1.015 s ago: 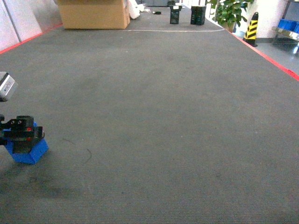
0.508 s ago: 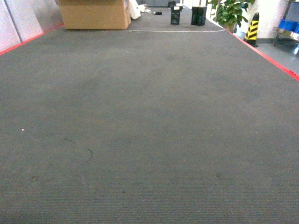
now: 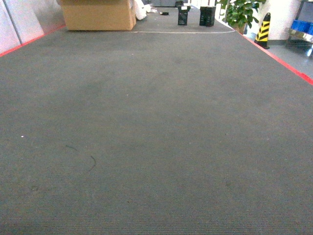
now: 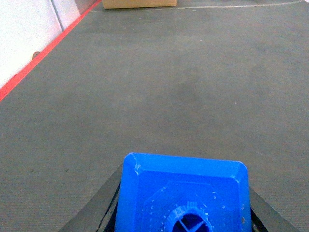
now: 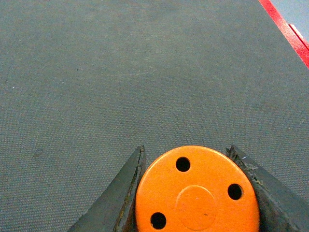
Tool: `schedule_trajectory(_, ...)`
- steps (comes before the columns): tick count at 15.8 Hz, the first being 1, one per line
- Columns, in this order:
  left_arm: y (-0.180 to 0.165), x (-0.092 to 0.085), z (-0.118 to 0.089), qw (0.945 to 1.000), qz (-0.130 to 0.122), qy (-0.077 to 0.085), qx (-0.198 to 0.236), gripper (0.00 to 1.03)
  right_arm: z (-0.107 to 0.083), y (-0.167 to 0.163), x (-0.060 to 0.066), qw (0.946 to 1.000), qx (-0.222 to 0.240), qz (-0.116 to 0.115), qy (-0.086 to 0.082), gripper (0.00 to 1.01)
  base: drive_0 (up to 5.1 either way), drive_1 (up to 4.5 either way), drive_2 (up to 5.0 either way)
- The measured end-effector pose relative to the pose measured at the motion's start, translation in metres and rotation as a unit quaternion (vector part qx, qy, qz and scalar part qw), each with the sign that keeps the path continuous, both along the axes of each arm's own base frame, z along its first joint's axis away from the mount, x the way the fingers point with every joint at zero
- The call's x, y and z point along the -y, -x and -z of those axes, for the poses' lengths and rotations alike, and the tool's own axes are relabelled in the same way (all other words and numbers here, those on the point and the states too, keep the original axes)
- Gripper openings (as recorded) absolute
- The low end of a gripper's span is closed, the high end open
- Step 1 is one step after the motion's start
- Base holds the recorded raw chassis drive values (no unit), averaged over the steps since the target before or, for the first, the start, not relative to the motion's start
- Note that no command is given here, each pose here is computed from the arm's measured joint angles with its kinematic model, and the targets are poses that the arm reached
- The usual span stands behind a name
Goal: Sort blue parts and orange caps into right shelf containers
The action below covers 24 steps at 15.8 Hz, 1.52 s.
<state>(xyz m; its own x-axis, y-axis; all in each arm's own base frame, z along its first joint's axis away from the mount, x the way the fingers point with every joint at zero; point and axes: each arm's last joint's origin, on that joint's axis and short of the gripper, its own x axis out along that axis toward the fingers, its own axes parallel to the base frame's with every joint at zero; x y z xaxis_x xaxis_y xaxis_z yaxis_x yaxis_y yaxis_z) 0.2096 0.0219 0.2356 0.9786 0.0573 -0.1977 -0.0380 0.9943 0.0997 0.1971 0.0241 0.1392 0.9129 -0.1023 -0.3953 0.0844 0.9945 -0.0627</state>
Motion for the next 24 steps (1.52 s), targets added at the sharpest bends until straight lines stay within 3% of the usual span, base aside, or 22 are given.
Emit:
schedule_trajectory(17, 0.0002, -0.0003, -0.0001, 1.0000, -0.002, -0.001, 0.000, 0.45, 0.0000, 0.0000, 0.0000, 1.0000, 0.000, -0.001, 0.003, 0.43, 0.0, 0.00, 0.0)
schedule_trajectory(24, 0.0001, -0.0003, -0.0005, 1.0000, -0.002, -0.001, 0.002, 0.45, -0.0001, 0.0000, 0.0000, 1.0000, 0.000, -0.001, 0.003, 0.43, 5.0, -2.48, -2.5)
